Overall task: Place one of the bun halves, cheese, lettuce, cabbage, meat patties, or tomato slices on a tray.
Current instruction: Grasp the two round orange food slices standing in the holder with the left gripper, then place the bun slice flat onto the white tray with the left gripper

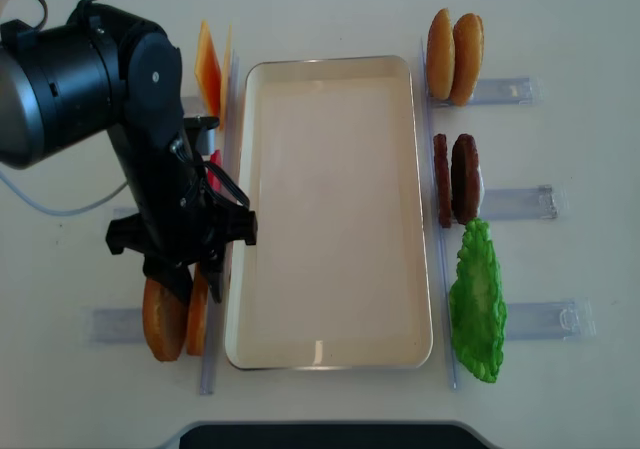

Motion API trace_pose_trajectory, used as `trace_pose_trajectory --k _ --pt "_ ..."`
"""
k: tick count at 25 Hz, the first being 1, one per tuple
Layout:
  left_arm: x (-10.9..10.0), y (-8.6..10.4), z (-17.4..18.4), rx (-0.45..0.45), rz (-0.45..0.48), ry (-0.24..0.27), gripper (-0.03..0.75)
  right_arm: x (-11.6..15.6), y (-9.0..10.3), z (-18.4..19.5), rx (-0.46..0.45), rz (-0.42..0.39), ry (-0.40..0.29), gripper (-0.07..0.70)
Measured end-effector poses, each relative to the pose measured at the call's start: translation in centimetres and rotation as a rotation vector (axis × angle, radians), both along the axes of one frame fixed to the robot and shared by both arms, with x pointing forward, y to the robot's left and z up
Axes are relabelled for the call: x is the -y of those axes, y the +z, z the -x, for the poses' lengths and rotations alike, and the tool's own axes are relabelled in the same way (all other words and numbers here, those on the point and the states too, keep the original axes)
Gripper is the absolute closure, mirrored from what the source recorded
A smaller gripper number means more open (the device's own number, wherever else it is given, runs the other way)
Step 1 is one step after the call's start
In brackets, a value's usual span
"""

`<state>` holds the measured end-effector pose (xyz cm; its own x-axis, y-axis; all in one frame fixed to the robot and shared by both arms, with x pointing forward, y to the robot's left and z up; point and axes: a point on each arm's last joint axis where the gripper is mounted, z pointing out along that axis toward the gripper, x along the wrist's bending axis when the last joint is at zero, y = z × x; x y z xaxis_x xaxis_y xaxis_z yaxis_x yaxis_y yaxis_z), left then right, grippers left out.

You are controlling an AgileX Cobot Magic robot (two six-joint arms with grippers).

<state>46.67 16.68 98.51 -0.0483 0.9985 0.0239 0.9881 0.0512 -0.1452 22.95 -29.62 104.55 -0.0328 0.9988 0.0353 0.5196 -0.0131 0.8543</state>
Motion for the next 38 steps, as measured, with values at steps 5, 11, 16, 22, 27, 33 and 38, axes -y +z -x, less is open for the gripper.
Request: trace_pose_trajectory --k 5,11,16,22,27,33,38 --pt "-0.2 0.0 -0.1 0.007 -0.018 -0.011 0.516 0.0 0.0 0.0 0.000 0.000 0.000 0.118" --pt "-0.4 0.0 0.0 0.003 -0.035 -0.040 0.584 0.0 0.0 0.0 0.000 0.000 0.000 0.118" --pt "-0.4 0.0 0.0 0.003 -0.033 -0.056 0.587 0.0 0.0 0.0 0.000 0.000 0.000 0.118" --pt "-0.5 0.6 0.1 0.022 -0.023 -0.061 0.591 0.0 0.0 0.0 0.000 0.000 0.000 0.118" --pt "-0.9 3.0 1.0 0.103 0.028 -0.055 0.592 0.0 0.0 0.0 0.000 0.000 0.000 0.118" --pt "-1.7 6.3 2.7 0.214 0.100 -0.052 0.596 0.0 0.0 0.0 0.000 0.000 0.000 0.118" --pt "-2.4 8.2 3.9 0.287 0.139 -0.051 0.596 0.0 0.0 0.0 0.000 0.000 0.000 0.118"
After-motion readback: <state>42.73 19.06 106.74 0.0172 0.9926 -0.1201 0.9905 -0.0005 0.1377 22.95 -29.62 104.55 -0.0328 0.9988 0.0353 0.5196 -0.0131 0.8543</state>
